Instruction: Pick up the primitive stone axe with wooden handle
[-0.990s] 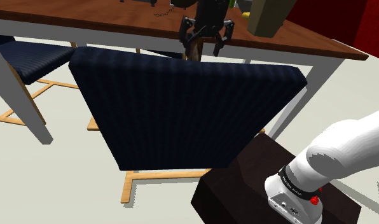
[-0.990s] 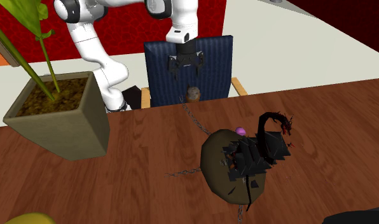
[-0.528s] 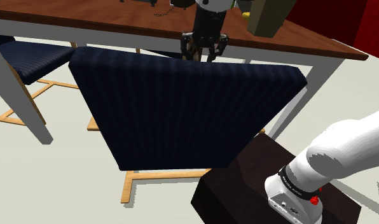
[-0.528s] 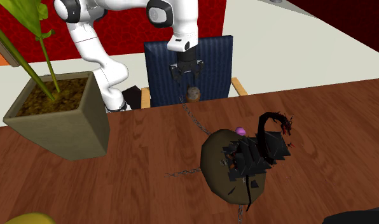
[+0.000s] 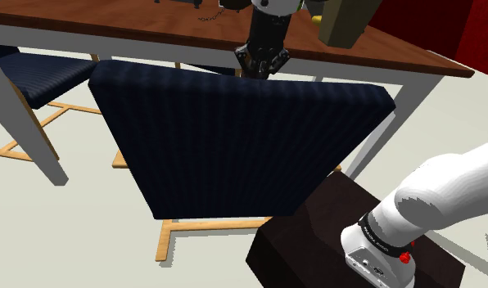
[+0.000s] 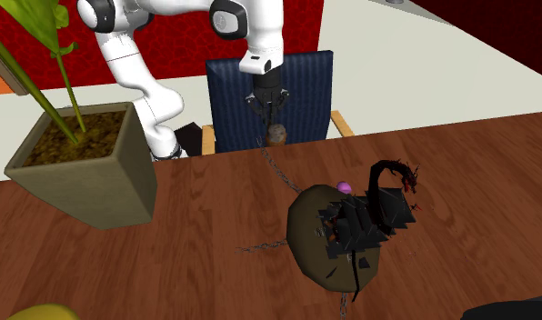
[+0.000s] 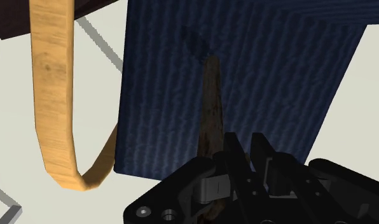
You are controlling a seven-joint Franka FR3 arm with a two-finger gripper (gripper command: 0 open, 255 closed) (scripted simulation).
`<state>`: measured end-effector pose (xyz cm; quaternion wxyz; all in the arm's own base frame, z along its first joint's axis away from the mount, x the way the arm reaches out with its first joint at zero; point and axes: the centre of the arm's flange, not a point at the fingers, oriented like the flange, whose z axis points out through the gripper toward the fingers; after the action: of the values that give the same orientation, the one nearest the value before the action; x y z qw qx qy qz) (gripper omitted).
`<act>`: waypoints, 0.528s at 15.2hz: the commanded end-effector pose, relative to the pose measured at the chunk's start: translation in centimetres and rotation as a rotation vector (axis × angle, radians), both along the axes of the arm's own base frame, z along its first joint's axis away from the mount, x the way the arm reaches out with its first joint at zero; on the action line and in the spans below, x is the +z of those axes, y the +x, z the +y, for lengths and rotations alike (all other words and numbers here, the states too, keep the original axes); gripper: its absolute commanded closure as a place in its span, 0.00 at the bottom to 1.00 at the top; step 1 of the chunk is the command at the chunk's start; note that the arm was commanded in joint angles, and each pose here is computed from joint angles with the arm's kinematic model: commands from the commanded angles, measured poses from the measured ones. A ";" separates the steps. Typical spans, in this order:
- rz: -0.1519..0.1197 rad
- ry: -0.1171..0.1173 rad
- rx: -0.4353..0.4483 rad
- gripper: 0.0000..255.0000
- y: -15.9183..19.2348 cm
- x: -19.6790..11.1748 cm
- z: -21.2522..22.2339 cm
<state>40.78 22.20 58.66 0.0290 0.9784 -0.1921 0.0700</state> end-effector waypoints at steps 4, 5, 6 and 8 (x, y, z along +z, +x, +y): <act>0.001 0.000 0.000 1.00 0.0 1.6 0.0; 0.001 0.000 0.000 1.00 0.0 2.1 0.0; 0.001 0.000 0.000 1.00 0.0 2.6 0.0; 0.001 0.000 0.000 1.00 0.0 3.7 0.0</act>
<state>40.65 22.41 61.73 0.0292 0.9789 -0.1904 0.0683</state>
